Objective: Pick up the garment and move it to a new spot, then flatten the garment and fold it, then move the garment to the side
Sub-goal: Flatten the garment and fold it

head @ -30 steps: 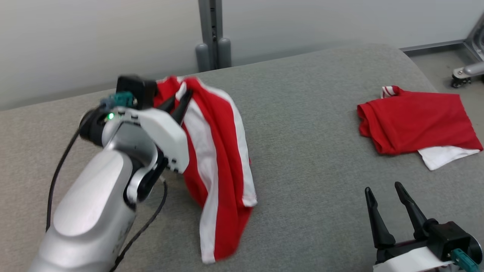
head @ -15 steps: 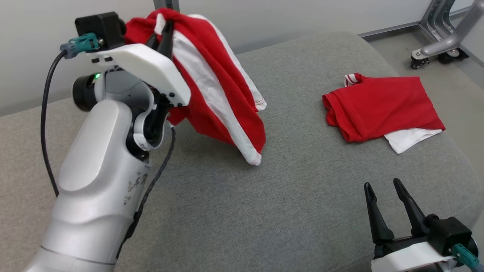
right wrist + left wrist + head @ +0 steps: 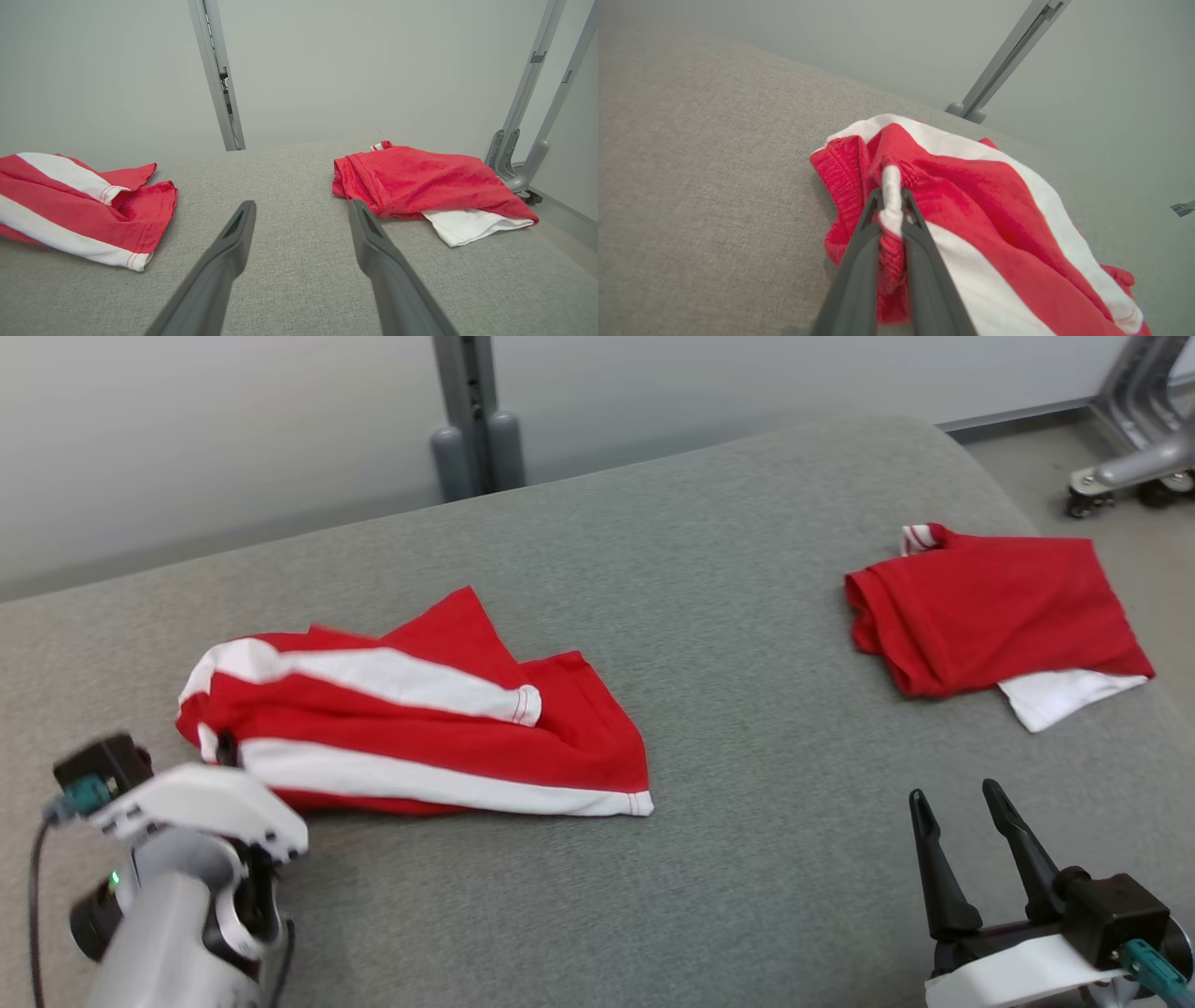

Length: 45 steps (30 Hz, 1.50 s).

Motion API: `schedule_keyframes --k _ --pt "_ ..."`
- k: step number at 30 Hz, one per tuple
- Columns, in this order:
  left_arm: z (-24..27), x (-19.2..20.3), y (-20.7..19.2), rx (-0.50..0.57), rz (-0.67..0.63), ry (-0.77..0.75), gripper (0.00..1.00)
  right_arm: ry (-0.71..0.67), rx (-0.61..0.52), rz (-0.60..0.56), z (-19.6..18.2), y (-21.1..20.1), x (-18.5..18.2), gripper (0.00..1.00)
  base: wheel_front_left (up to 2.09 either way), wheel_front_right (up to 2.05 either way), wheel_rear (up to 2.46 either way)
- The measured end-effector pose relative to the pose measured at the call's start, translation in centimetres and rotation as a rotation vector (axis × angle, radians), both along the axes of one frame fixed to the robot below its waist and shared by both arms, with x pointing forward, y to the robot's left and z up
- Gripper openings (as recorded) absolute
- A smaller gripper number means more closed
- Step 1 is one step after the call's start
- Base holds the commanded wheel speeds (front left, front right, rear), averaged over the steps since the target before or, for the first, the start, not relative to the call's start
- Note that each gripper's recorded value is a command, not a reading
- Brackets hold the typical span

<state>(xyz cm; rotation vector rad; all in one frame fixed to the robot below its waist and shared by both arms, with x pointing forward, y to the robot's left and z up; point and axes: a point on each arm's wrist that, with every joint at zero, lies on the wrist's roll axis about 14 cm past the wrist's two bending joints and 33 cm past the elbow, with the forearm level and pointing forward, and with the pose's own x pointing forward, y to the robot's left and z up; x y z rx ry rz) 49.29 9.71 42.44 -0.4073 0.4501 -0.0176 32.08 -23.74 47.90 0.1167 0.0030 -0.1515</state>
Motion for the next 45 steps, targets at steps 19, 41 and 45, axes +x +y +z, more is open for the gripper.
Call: schedule_keyframes --k 19,41,45 --pt "-3.9 -12.8 5.0 -0.017 0.124 -0.088 1.00 -0.021 -0.065 0.354 0.2 10.4 5.5 1.00 0.00 0.00 0.00" --pt "7.2 -17.3 8.5 0.286 0.078 -0.498 1.00 -0.068 -0.137 0.154 2.1 3.6 -0.1 1.00 0.00 0.00 0.00" --pt "7.3 -17.4 8.8 0.291 0.084 -0.498 1.00 -0.071 -0.128 0.149 2.2 3.5 -0.3 1.00 0.00 0.00 0.00"
